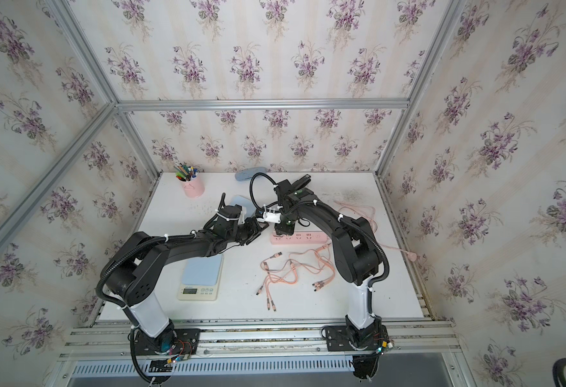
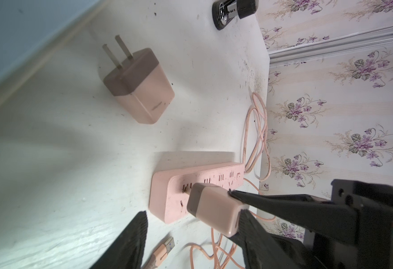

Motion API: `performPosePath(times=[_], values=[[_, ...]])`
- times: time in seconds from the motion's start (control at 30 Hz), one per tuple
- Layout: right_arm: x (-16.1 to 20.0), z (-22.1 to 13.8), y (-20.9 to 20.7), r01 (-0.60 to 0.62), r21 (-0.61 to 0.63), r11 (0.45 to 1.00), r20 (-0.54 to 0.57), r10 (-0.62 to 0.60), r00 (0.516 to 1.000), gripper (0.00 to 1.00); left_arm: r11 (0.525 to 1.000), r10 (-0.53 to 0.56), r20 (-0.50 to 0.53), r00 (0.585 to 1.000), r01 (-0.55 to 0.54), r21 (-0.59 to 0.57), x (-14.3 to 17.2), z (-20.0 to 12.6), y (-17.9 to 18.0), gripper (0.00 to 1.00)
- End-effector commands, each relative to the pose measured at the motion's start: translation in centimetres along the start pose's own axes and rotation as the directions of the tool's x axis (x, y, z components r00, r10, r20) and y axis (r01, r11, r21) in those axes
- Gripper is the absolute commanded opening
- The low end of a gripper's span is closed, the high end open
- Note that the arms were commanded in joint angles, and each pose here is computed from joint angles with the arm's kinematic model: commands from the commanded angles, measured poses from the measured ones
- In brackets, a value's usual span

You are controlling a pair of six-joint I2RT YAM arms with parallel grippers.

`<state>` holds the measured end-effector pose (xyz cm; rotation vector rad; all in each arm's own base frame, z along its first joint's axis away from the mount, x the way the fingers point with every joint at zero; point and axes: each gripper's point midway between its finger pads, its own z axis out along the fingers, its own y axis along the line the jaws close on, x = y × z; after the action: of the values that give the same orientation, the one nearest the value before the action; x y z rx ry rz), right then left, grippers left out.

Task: Charge the electronic scale
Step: Insert the plug into the socket.

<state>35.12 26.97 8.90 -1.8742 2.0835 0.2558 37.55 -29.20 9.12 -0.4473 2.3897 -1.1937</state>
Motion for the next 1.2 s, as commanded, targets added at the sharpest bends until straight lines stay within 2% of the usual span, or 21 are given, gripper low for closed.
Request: performPosePath(times=[0.0, 0.27, 0.57, 0.87, 1.17], values=[[-1.5, 0.9, 1.2, 0.044, -0.061, 0.997, 0.064, -0.040, 0.997, 0.00, 0.991, 0.057, -0.019, 0.998, -0.054, 0.123, 0.3, -0.3, -3.3, 0.64], [-0.3, 2.5, 1.0, 0.039, -0.065, 0.997, -0.008, -0.039, 0.999, 0.00, 0.991, 0.053, -0.044, 0.998, -0.047, 0.123, 0.8, 0.0, -3.0, 0.64], [1.3, 4.5, 2.6, 0.027, -0.129, 0.991, -0.020, -0.030, 0.999, 0.00, 0.982, 0.069, -0.074, 0.995, -0.055, 0.178, 1.7, 0.4, -4.1, 0.60], [3.3, 5.5, 3.7, -0.006, -0.147, 0.989, 0.006, 0.007, 1.000, 0.00, 0.986, 0.054, -0.120, 0.991, -0.033, 0.166, 2.7, 2.1, -3.0, 0.56], [4.4, 3.6, 2.7, -0.057, -0.113, 0.992, 0.089, 0.067, 0.994, 0.00, 0.992, 0.064, -0.153, 0.986, -0.046, 0.121, 4.2, 3.6, -2.3, 0.47]])
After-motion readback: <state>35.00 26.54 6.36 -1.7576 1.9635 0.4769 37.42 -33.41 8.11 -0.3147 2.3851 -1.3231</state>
